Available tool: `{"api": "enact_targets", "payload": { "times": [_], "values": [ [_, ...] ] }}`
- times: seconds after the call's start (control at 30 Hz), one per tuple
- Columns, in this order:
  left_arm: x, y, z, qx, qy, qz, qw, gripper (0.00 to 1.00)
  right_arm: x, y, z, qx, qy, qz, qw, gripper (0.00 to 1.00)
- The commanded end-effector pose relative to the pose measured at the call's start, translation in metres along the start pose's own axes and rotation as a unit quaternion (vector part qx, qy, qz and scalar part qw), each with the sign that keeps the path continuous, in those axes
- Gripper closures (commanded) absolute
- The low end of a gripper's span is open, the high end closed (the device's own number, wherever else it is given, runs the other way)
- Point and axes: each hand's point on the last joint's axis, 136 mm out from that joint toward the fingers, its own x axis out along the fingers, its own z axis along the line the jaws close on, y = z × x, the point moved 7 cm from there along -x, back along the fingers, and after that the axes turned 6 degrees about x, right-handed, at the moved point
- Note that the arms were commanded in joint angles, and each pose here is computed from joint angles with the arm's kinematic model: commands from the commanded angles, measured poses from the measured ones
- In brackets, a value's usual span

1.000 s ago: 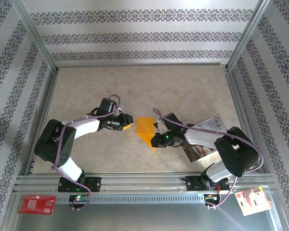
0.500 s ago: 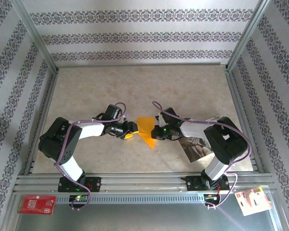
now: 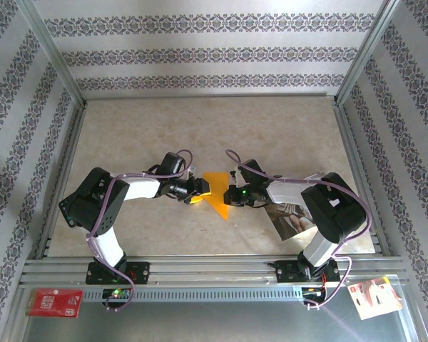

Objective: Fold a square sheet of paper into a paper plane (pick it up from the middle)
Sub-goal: Fourth fold the wing at the center of the table.

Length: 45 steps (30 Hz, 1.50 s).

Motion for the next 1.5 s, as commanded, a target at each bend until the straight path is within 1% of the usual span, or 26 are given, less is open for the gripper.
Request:
{"api": "enact_targets", "payload": {
  "times": [0.0, 0.2, 0.37, 0.47, 0.73, 0.83, 1.0, 1.17, 1.47],
  "values": [
    [0.003, -0.006, -0.008, 0.011, 0.015, -0.004, 1.0, 0.5, 0.004, 0.008, -0.017, 0.016, 0.03, 0.008, 0.999, 1.0],
    [0.001, -0.012, -0.013, 0.023, 0.027, -0.02, 0.999, 0.51, 0.004, 0.008, -0.018, 0.015, 0.029, 0.01, 0.999, 1.0],
    [0.002, -0.016, -0.014, 0.031, 0.034, -0.029, 0.999, 0.55, 0.005, 0.008, -0.019, 0.015, 0.031, 0.012, 0.999, 1.0],
    [0.004, -0.017, -0.013, 0.033, 0.03, -0.026, 0.999, 0.61, 0.007, 0.008, -0.019, 0.015, 0.031, 0.016, 0.999, 1.0],
    [0.006, -0.018, -0.008, 0.039, 0.004, -0.019, 0.999, 0.83, 0.008, 0.006, -0.021, 0.012, 0.033, 0.019, 0.999, 1.0],
    [0.007, -0.018, -0.008, 0.034, 0.002, -0.019, 0.999, 0.87, 0.009, 0.004, -0.02, 0.006, 0.031, 0.022, 0.999, 1.0],
    [0.005, -0.014, -0.004, 0.018, -0.015, -0.019, 1.0, 0.95, 0.008, 0.0, -0.012, -0.013, 0.019, 0.028, 0.999, 0.96],
    [0.001, -0.014, -0.006, -0.004, -0.03, -0.023, 0.999, 1.0, -0.002, -0.008, 0.002, -0.045, 0.011, 0.029, 0.998, 0.88],
    [-0.01, -0.01, -0.008, -0.049, -0.054, -0.035, 0.997, 1.0, -0.03, -0.016, 0.025, -0.102, 0.022, 0.01, 0.995, 0.74]
  ]
}}
